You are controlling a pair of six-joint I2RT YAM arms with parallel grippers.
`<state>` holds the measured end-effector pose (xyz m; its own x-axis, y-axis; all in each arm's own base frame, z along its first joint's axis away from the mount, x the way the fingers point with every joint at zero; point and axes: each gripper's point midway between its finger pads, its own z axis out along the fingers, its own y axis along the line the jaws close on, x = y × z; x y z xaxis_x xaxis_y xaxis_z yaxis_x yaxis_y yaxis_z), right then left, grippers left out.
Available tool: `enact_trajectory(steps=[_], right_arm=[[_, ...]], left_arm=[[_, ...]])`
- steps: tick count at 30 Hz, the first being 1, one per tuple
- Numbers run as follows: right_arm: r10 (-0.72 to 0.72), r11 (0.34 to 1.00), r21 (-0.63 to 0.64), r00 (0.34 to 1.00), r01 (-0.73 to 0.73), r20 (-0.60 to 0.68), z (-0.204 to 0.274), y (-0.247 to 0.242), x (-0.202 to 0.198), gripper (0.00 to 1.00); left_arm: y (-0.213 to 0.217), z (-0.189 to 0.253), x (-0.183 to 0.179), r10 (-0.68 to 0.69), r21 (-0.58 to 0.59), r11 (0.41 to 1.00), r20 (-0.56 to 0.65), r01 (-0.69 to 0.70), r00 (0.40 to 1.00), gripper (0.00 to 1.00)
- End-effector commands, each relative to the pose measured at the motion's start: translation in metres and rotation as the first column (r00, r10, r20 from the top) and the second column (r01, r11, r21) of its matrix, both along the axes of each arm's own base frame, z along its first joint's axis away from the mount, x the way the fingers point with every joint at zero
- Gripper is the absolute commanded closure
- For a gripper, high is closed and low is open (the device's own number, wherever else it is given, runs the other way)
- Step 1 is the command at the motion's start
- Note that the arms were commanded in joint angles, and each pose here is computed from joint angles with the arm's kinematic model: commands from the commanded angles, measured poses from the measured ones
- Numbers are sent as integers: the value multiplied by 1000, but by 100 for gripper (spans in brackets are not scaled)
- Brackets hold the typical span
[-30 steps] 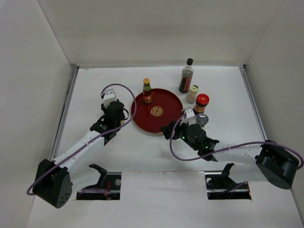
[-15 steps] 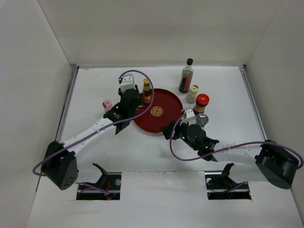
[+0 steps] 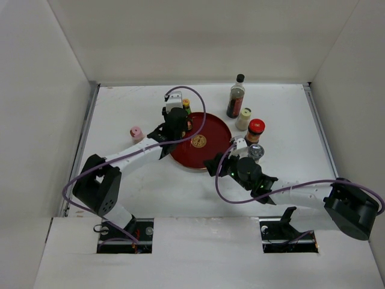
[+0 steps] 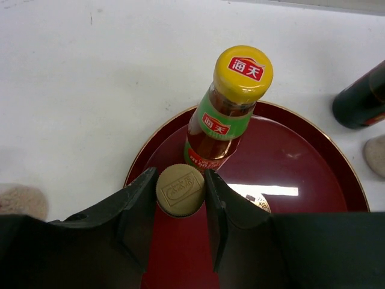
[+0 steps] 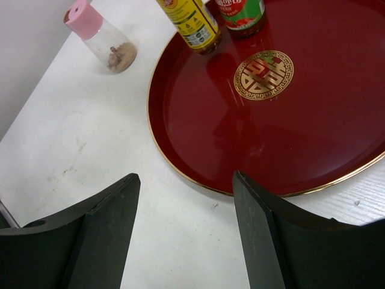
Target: Organize the condiment bottles
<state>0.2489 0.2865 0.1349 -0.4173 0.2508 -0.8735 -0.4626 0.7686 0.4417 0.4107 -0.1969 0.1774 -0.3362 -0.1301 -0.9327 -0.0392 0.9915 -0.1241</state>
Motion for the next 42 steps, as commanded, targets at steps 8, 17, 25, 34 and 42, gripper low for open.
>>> enact_trajectory(steps=[8,17,25,34,42], right_arm=[[1,998,69,1000,-3,30,17,2,3,30],[2,998,67,1000,-4,30,17,3,4,30],[2,998,65,1000,-4,27,16,3,4,30],[10,999,49,1000,-10,9,8,8,5,30],[10,999,42,1000,-10,5,6,8,6,26]], left_arm=[[-1,19,21,44,-31,999,90,-41,995,82],[19,44,2,88,-61,995,145,-80,986,32],[81,63,-43,208,-141,972,165,-186,964,24],[162,4,-33,430,-123,897,20,-424,903,24],[190,-22,-13,503,-91,860,-13,-502,864,27]])
